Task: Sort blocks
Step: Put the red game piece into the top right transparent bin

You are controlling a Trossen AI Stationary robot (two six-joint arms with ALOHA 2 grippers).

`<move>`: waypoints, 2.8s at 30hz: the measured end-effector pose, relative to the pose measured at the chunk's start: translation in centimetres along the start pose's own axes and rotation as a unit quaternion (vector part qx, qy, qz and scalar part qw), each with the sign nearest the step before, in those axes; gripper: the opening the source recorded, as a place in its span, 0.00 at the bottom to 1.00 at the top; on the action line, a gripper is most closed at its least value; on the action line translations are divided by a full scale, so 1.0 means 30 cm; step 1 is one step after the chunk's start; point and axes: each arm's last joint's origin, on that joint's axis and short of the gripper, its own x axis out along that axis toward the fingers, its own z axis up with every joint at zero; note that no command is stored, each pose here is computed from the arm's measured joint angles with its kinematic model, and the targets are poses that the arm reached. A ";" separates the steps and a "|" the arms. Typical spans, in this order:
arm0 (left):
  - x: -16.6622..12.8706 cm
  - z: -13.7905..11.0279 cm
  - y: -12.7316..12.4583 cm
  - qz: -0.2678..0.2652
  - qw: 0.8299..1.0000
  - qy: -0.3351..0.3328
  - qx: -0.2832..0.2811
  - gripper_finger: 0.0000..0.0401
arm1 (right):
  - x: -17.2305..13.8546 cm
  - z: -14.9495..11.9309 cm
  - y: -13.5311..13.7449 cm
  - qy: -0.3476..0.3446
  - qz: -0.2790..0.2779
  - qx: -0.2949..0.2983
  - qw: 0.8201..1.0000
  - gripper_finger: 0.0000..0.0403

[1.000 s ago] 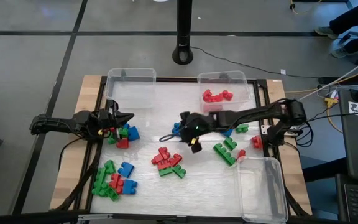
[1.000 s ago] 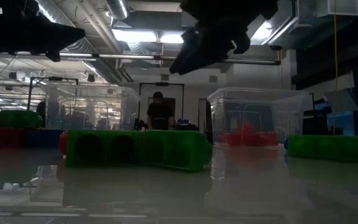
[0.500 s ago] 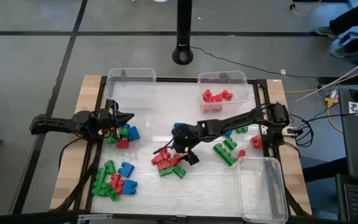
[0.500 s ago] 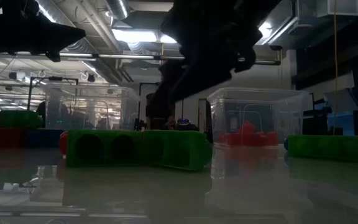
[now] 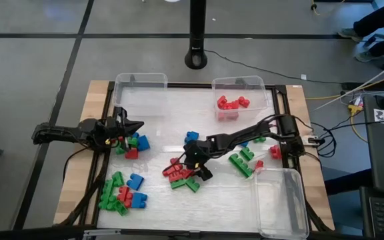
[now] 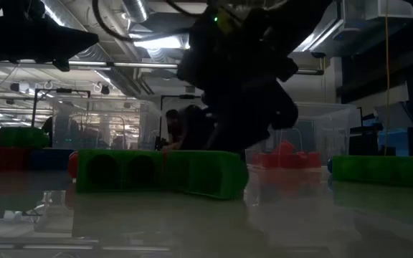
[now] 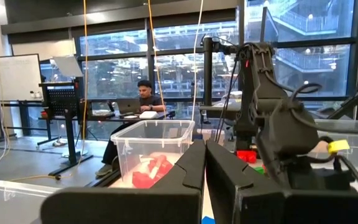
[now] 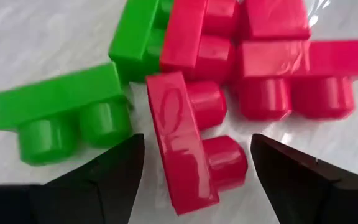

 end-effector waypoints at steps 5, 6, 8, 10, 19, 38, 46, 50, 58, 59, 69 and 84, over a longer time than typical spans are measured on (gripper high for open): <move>0.000 0.000 0.000 0.000 1.000 0.000 0.001 0.01 | 0.008 -0.011 -0.010 0.014 -0.028 -0.013 0.999 0.73; 0.000 0.000 0.000 0.000 1.000 0.000 0.002 0.01 | 0.007 -0.010 -0.011 0.015 -0.033 -0.014 0.999 0.73; 0.000 0.000 0.000 0.000 1.000 0.000 0.001 0.01 | 0.007 -0.011 -0.011 0.016 -0.034 -0.017 0.999 0.71; 0.000 0.000 0.000 0.000 1.000 0.000 0.002 0.01 | 0.008 -0.010 -0.010 0.015 -0.032 -0.022 0.999 0.68; 0.000 -0.001 0.000 0.000 1.000 0.001 0.003 0.01 | 0.033 -0.022 -0.013 0.010 -0.020 -0.026 0.999 0.43; 0.000 -0.001 0.000 0.000 1.000 0.001 0.004 0.01 | -0.093 0.044 -0.003 0.018 -0.077 -0.072 0.994 0.42; 0.000 0.000 0.000 0.000 1.000 0.000 0.003 0.01 | -0.299 0.078 -0.004 0.073 -0.159 -0.076 0.982 0.45; 0.000 0.000 0.000 0.000 1.000 0.000 0.002 0.01 | -0.430 0.074 -0.022 0.105 -0.211 -0.066 0.970 0.42; 0.000 0.000 0.000 0.000 1.000 0.000 0.003 0.01 | -0.701 0.032 -0.075 0.135 -0.315 -0.017 0.939 0.45; 0.000 -0.001 0.000 0.000 1.000 0.001 0.003 0.01 | -0.734 0.023 -0.082 0.141 -0.332 -0.008 0.933 0.45; 0.000 0.000 0.000 0.000 1.000 0.001 0.006 0.01 | -0.938 -0.116 -0.186 0.202 -0.422 0.096 0.879 0.46; 0.000 0.000 0.000 0.000 1.000 0.001 0.007 0.01 | -0.981 -0.202 -0.251 0.217 -0.440 0.180 0.852 0.59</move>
